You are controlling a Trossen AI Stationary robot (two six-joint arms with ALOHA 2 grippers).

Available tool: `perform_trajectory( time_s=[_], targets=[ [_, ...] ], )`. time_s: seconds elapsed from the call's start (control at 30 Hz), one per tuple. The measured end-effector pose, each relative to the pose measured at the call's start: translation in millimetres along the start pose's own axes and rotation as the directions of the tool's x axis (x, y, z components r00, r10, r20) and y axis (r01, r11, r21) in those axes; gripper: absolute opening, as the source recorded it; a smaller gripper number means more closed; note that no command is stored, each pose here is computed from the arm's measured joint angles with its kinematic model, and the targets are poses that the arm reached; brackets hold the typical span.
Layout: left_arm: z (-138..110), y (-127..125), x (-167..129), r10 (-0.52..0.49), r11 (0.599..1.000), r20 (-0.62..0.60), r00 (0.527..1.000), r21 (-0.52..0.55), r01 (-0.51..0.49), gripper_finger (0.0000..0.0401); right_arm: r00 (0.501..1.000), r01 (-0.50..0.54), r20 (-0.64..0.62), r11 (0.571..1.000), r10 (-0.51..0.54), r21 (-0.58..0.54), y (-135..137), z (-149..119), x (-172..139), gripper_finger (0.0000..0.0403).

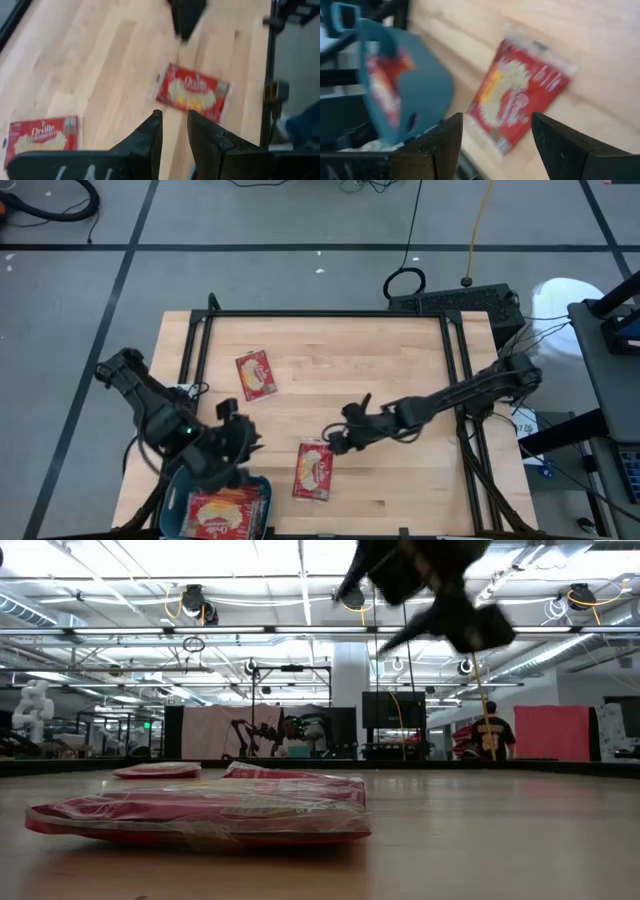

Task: Sort popcorn bags into baskets
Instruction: Put the popcorn sachet into the bin

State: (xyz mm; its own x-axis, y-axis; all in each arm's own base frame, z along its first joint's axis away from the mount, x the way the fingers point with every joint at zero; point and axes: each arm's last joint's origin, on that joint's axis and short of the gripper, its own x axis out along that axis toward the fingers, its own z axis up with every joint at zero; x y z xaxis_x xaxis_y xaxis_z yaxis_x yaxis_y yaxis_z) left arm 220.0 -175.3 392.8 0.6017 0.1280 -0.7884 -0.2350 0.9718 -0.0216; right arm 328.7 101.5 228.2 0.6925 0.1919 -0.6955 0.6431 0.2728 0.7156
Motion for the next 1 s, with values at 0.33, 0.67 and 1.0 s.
perform_trajectory(
  time_s=[0.33,0.67,1.0],
  targets=[
    [21.6,3.3,5.8,-0.068,0.992,0.089,0.994,-0.098,0.077,0.0093,0.984,0.130,-0.118,0.991,-0.134,-0.041,-30.4,31.2,50.3,0.0226],
    [20.8,3.7,6.1,-0.063,0.990,0.082,0.995,-0.120,0.073,0.0093,0.977,0.156,-0.126,0.982,-0.169,-0.105,-44.7,37.1,74.0,0.0226],
    [21.1,5.6,7.1,-0.051,0.996,0.074,0.996,-0.075,0.057,0.0093,0.981,0.048,-0.184,0.992,-0.069,-0.116,-49.9,36.6,104.1,0.0209]
  ],
)
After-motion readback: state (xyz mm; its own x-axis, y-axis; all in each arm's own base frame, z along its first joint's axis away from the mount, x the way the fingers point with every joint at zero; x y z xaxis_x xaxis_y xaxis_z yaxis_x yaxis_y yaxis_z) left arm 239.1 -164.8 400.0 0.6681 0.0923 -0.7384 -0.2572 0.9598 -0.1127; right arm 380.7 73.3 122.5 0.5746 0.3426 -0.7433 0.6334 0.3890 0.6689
